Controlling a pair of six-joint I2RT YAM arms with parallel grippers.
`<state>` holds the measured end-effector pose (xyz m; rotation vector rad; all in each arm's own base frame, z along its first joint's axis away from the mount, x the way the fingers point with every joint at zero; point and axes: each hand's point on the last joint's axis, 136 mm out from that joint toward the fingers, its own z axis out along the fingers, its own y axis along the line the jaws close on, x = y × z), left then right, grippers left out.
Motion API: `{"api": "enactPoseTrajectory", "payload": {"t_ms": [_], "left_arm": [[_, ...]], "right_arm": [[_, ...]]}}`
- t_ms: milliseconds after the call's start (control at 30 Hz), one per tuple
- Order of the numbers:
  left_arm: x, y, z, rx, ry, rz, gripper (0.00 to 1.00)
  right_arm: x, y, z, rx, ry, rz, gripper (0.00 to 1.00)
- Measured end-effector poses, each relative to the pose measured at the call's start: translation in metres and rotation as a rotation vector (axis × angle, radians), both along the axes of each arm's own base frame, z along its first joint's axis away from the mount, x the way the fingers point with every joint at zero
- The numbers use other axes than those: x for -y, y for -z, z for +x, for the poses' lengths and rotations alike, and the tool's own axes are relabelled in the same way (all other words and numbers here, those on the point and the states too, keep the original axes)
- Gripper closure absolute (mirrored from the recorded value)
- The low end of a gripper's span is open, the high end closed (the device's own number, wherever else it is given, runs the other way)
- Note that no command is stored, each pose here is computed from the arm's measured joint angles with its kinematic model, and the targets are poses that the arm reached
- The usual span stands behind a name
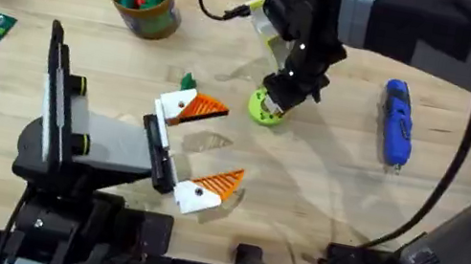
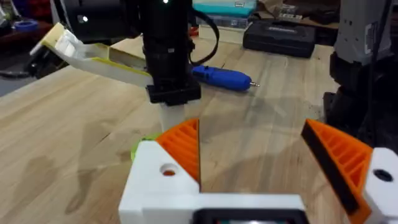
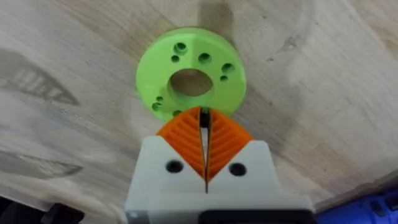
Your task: Pick up the gripper from the table and insert it into the empty holder that is missing its gripper. Then pick up a screw, insert it into the mounting hole, and use the screwdriver to tighten it. Finally, clean up the table by picking up the vegetable and placing it into the bucket.
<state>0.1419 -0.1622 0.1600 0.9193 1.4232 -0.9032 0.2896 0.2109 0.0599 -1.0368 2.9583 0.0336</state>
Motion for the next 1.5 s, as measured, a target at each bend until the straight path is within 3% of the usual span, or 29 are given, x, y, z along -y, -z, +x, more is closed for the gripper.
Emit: {"api": "enactPoseTrajectory", "payload": {"t_ms": [133, 600, 967, 1133, 1500], "left_arm": [[0.000, 0.000, 0.000, 0.000, 0.000, 0.000, 0.015], [0.000, 0.000, 0.000, 0.000, 0.000, 0.000, 0.014], [0.000, 0.000, 0.000, 0.000, 0.000, 0.000, 0.015], [0.000, 0.000, 0.000, 0.000, 0.000, 0.000, 0.014], [0.000, 0.000, 0.000, 0.000, 0.000, 0.000, 0.014]], "right_arm": [[-0.003, -0.024, 0.005, 0.030, 0.000, 0.022, 0.995], [-0.011, -0.160, 0.015, 0.188, -0.032, 0.130, 0.995], [-0.025, -0.219, 0.011, 0.295, -0.100, 0.203, 0.995], [-0.060, -0.231, -0.013, 0.322, -0.229, 0.244, 0.995], [-0.128, -0.232, -0.096, 0.314, -0.596, 0.289, 0.995]]}}
